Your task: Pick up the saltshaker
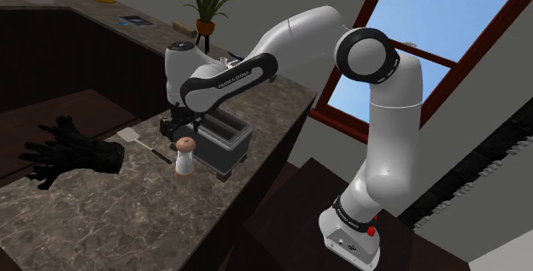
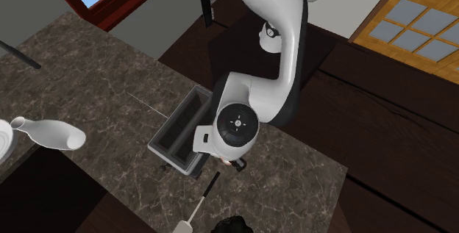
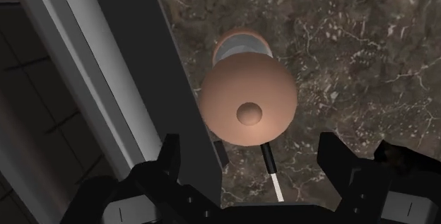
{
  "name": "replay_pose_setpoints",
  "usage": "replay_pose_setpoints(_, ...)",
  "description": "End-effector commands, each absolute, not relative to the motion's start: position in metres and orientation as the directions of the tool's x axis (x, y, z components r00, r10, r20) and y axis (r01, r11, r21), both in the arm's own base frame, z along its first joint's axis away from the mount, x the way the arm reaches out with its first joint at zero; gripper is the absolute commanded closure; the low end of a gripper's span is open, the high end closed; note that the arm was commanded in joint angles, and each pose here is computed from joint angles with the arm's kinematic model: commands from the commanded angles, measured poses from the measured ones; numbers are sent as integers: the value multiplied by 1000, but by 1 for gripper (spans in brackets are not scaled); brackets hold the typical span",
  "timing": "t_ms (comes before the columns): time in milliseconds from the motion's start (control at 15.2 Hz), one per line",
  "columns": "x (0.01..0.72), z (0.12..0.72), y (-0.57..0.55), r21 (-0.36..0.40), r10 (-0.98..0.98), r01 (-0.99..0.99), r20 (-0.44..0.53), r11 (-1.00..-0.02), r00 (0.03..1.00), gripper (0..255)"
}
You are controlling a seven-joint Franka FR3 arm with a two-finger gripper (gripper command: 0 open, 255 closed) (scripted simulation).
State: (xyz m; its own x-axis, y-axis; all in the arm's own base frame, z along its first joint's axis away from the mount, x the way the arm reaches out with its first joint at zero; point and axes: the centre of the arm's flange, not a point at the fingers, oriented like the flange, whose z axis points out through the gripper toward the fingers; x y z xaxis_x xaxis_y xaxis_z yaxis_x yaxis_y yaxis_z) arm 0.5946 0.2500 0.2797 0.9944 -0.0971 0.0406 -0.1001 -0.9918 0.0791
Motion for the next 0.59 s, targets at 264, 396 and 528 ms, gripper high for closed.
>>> replay_pose_setpoints(264, 595, 250, 250, 80, -97, -100, 41, -992, 994, 0)
replay_pose_setpoints(396, 595, 250, 250, 80, -97, -100, 41, -992, 994, 255)
replay_pose_setpoints(528, 595, 250, 250, 79, -97, -100, 41, -992, 994, 255)
